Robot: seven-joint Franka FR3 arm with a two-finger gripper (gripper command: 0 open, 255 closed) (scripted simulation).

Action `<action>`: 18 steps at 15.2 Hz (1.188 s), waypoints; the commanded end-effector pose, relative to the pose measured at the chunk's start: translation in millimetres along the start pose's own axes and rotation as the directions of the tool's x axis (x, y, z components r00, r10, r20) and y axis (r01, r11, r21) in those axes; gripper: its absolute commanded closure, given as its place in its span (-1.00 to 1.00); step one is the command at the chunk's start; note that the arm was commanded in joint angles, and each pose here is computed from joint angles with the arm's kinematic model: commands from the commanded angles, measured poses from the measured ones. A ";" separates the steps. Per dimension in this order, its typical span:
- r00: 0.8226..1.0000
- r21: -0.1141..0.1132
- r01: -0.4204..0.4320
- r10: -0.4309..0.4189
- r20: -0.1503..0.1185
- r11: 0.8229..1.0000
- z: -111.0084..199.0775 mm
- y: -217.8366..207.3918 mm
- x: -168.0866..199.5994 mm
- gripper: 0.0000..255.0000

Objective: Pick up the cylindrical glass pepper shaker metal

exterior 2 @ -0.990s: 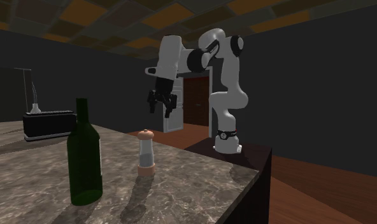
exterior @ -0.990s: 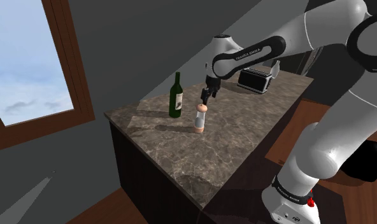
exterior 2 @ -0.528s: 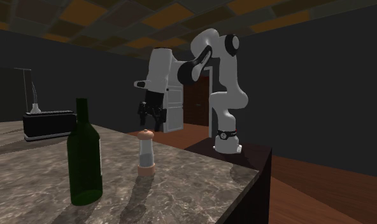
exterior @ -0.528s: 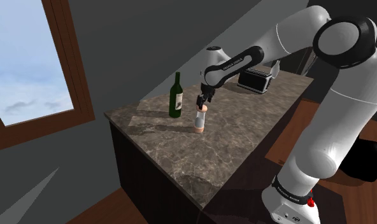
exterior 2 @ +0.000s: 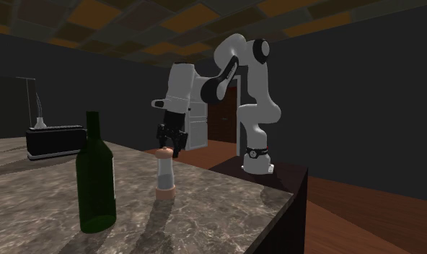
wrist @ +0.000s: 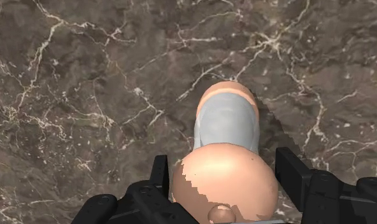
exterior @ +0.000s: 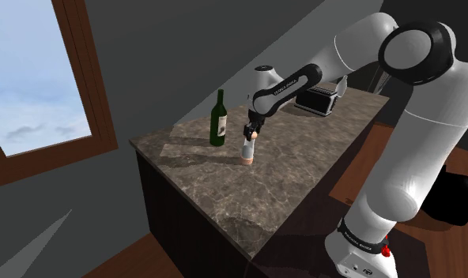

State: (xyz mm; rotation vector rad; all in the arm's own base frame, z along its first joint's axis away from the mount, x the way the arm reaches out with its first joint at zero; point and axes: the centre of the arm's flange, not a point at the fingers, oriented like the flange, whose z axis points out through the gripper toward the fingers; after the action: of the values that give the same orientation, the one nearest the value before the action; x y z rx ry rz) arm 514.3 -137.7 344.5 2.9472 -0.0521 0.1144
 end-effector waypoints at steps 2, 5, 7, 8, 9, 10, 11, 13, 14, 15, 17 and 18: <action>1.000 0.000 0.000 0.000 0.002 1.000 1.6 0.1 -0.3 1.00; 1.000 0.000 0.000 0.000 0.002 1.000 1.3 0.2 -0.3 1.00; 1.000 0.000 0.000 0.000 0.002 1.000 1.2 0.5 -0.2 1.00; 1.000 0.000 0.000 0.000 0.002 1.000 0.5 -0.5 -0.3 1.00; 1.000 0.000 0.000 0.000 0.002 1.000 -4.6 0.5 0.1 1.00; 1.000 0.000 0.000 0.000 0.002 1.000 -9.8 1.4 0.5 1.00; 1.000 0.000 0.000 0.000 0.002 1.000 -15.0 2.5 1.0 1.00; 1.000 0.000 0.000 0.000 0.002 1.000 -25.3 4.5 1.8 1.00; 1.000 0.000 0.000 0.000 0.002 1.000 -30.5 5.5 2.2 1.00; 1.000 0.000 0.000 0.000 0.002 1.000 -35.6 6.4 2.7 1.00; 1.000 0.000 0.000 0.000 0.002 1.000 -46.0 8.4 3.5 1.00; 1.000 0.000 0.000 0.000 0.002 1.000 -51.1 9.4 3.9 1.00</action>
State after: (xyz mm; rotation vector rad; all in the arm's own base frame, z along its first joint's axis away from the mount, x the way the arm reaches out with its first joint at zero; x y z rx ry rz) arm 514.7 -136.6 390.7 2.9474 -0.0523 0.1122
